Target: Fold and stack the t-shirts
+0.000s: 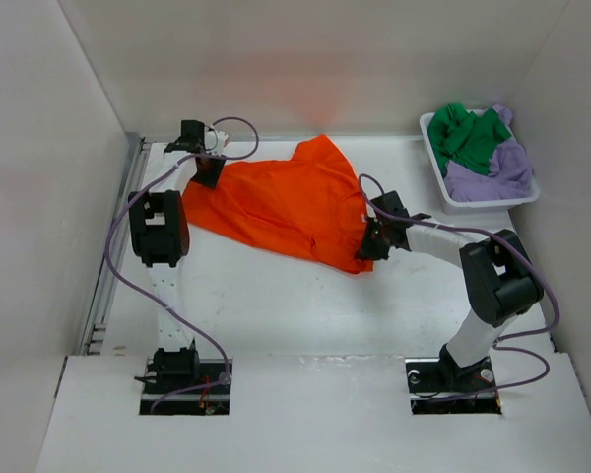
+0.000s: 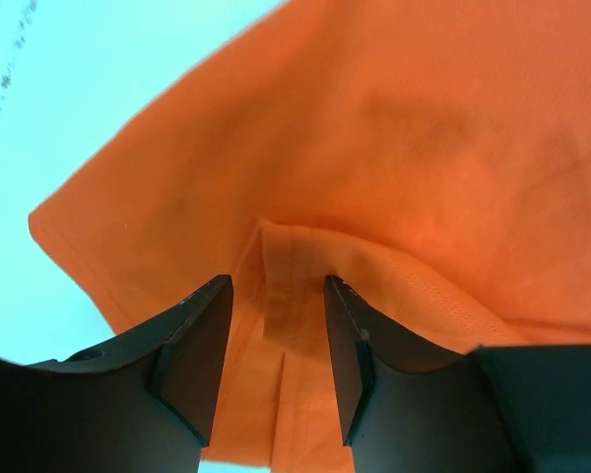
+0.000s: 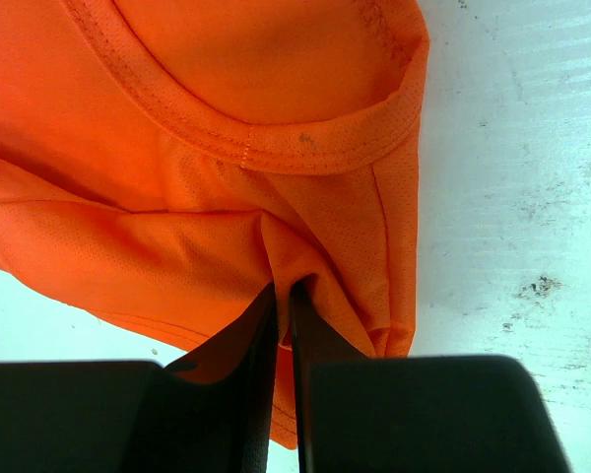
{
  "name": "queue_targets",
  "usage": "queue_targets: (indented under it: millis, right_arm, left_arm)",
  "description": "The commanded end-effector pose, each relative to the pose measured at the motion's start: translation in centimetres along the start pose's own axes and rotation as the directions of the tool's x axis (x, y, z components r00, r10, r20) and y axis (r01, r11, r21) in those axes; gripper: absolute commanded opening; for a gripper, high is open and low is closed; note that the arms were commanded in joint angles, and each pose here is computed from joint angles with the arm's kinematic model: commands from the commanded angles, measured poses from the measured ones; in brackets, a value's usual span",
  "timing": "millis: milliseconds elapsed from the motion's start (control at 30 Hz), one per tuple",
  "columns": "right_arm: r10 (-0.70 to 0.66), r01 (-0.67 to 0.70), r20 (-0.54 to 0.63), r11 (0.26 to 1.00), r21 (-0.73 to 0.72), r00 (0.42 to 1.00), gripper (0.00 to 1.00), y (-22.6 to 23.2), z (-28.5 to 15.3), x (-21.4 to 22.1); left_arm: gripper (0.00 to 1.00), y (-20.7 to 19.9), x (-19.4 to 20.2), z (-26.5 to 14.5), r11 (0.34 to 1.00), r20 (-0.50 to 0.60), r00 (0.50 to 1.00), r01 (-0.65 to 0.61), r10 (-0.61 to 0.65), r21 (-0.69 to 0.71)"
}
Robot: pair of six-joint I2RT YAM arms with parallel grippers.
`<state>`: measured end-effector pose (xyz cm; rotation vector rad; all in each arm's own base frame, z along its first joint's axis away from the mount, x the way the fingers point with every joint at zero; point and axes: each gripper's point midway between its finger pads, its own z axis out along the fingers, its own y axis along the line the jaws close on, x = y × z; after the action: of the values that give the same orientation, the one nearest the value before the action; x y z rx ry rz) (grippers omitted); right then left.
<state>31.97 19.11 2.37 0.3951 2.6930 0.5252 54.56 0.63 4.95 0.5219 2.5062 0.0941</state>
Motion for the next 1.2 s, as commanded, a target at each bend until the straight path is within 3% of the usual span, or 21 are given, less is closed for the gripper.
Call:
queue_targets:
  millis: [0,233,400,667,1167]
  right_arm:
    - [-0.007,0.007,0.024,1.0,-0.008,1.0,0.13,0.3,0.0,-0.2]
    - [-0.006,0.006,0.027,1.0,-0.01,1.0,0.13,0.4,-0.1,-0.2]
    - [-0.01,0.01,0.021,1.0,-0.007,1.0,0.13,0.4,0.2,0.0]
    - [-0.016,0.016,0.022,1.0,-0.013,1.0,0.13,0.8,0.2,0.0]
    - [-0.007,0.007,0.024,1.0,-0.011,1.0,0.13,0.5,0.1,0.3]
  left_arm:
    - [0.42,1.6,-3.7,-0.8,0.993,0.115,0.987,0.115,-0.113,-0.013]
    - [0.43,5.2,-4.9,-4.5,0.965,0.197,0.948,0.26,-0.249,-0.027]
    - [0.44,5.0,-4.1,-7.5,0.955,0.219,0.93,0.291,-0.296,0.055]
    - [0.35,0.5,2.6,-3.8,0.958,-0.018,0.964,0.267,-0.267,0.106]
    - [0.35,-1.1,0.2,-1.0,0.972,0.006,0.976,0.216,-0.218,0.092]
